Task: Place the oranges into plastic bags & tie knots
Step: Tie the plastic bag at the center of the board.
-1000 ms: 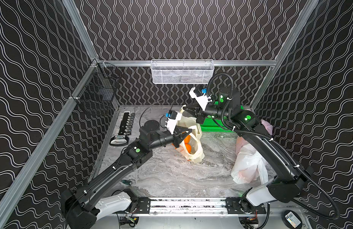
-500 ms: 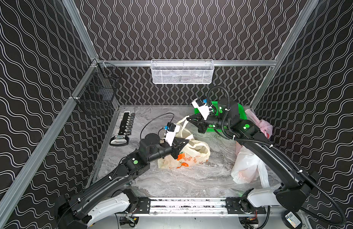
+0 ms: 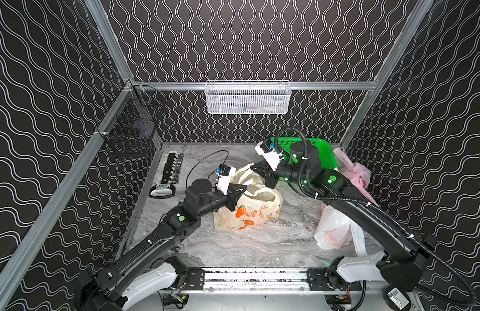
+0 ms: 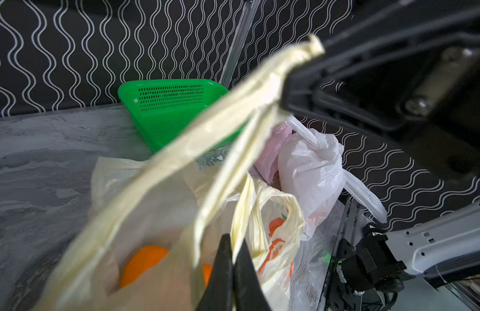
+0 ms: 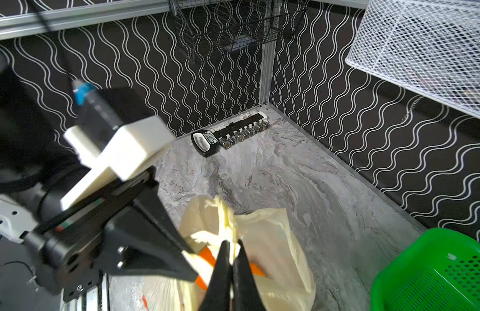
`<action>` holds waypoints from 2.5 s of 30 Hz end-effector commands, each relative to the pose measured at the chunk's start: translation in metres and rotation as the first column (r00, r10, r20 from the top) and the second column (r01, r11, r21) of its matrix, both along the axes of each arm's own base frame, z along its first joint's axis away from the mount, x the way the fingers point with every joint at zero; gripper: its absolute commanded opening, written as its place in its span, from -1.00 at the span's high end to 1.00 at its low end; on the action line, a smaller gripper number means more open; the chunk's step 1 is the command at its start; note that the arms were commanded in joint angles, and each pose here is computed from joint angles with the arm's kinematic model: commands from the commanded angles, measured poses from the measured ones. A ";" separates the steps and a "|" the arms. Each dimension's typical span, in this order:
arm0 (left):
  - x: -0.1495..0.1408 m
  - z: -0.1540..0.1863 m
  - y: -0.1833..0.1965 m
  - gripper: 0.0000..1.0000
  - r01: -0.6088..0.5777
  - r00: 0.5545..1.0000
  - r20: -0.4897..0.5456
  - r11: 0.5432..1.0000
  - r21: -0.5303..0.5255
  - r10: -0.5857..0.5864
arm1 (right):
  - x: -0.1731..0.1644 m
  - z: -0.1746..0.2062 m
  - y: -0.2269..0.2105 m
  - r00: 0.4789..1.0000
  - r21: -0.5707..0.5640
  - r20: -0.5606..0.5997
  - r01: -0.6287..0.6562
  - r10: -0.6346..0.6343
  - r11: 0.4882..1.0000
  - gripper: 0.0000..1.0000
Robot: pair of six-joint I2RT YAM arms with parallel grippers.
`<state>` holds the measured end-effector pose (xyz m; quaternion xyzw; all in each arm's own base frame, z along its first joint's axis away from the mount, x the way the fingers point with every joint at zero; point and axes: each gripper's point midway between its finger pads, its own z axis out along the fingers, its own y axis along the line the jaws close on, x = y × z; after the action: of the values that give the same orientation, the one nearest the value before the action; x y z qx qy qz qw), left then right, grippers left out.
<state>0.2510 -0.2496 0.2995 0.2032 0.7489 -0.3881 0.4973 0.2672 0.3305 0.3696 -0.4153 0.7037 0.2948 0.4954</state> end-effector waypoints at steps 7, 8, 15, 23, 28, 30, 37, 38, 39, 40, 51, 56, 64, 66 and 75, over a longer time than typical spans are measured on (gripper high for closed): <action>0.009 0.013 0.012 1.00 0.000 1.000 0.003 0.998 -0.069 0.000 | -0.035 -0.015 0.009 1.000 0.078 -0.012 -0.004 0.005 0.997 1.00; 0.009 0.013 0.013 1.00 -0.001 1.000 0.002 0.998 -0.068 0.001 | -0.038 -0.022 0.010 1.000 0.081 -0.030 -0.002 0.005 0.997 1.00; 0.014 0.012 0.018 1.00 -0.003 1.000 -0.010 0.998 -0.056 0.003 | -0.053 -0.045 0.021 0.997 0.154 -0.055 -0.049 0.058 0.987 1.00; 0.016 0.007 0.029 1.00 -0.028 0.999 -0.031 1.000 -0.009 0.028 | -0.066 -0.092 0.026 0.991 0.101 -0.057 -0.118 0.125 0.988 1.00; 0.014 -0.002 0.029 1.00 -0.007 0.998 -0.070 1.000 0.018 0.009 | -0.071 -0.111 0.030 0.986 0.055 -0.011 -0.163 0.164 0.985 1.00; 0.011 -0.008 0.026 1.00 0.027 0.995 -0.099 0.999 0.037 -0.023 | -0.070 -0.112 0.029 0.988 0.051 0.026 -0.155 0.154 0.987 1.00; 0.007 -0.004 0.046 0.57 -0.029 0.995 -0.094 0.992 0.122 0.041 | -0.063 -0.106 0.026 0.977 0.014 0.156 -0.150 0.146 0.989 1.00; 0.009 0.001 0.048 0.46 -0.041 0.995 -0.080 0.990 0.132 0.051 | -0.064 -0.110 0.026 0.974 0.000 0.164 -0.159 0.157 0.987 1.00; 0.010 0.007 0.050 0.41 -0.044 0.996 -0.069 0.989 0.140 0.054 | -0.065 -0.113 0.026 0.971 -0.011 0.167 -0.169 0.169 0.985 1.00; 0.012 0.008 0.051 0.38 -0.045 0.996 -0.071 0.987 0.155 0.056 | -0.067 -0.116 0.027 0.968 -0.020 0.170 -0.183 0.184 0.983 1.00; 0.022 0.015 0.043 -0.18 0.081 0.992 -0.120 0.957 0.280 -0.049 | -0.081 -0.127 0.026 0.927 -0.051 0.267 -0.259 0.263 0.965 1.00; 0.024 0.012 0.033 -0.51 0.196 0.980 -0.110 0.921 0.337 -0.168 | -0.091 -0.135 0.025 0.898 -0.097 0.295 -0.311 0.326 0.945 1.00; -0.002 0.004 0.007 -0.92 0.522 0.853 -0.206 0.802 0.290 -0.480 | -0.091 -0.140 0.023 0.887 -0.131 0.310 -0.318 0.343 0.939 1.00; -0.001 -0.005 0.009 -0.94 0.530 0.847 -0.237 0.790 0.309 -0.476 | -0.091 -0.143 0.023 0.888 -0.134 0.307 -0.317 0.343 0.939 1.00; -0.008 -0.024 0.013 -0.98 0.571 0.815 -0.340 0.749 0.335 -0.469 | -0.089 -0.143 0.022 0.889 -0.135 0.313 -0.306 0.334 0.942 1.00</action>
<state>0.2538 -0.2398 0.2782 0.4510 0.7810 -0.3628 0.2346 0.1786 0.3514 0.2218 -0.5870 0.5544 0.2701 0.5245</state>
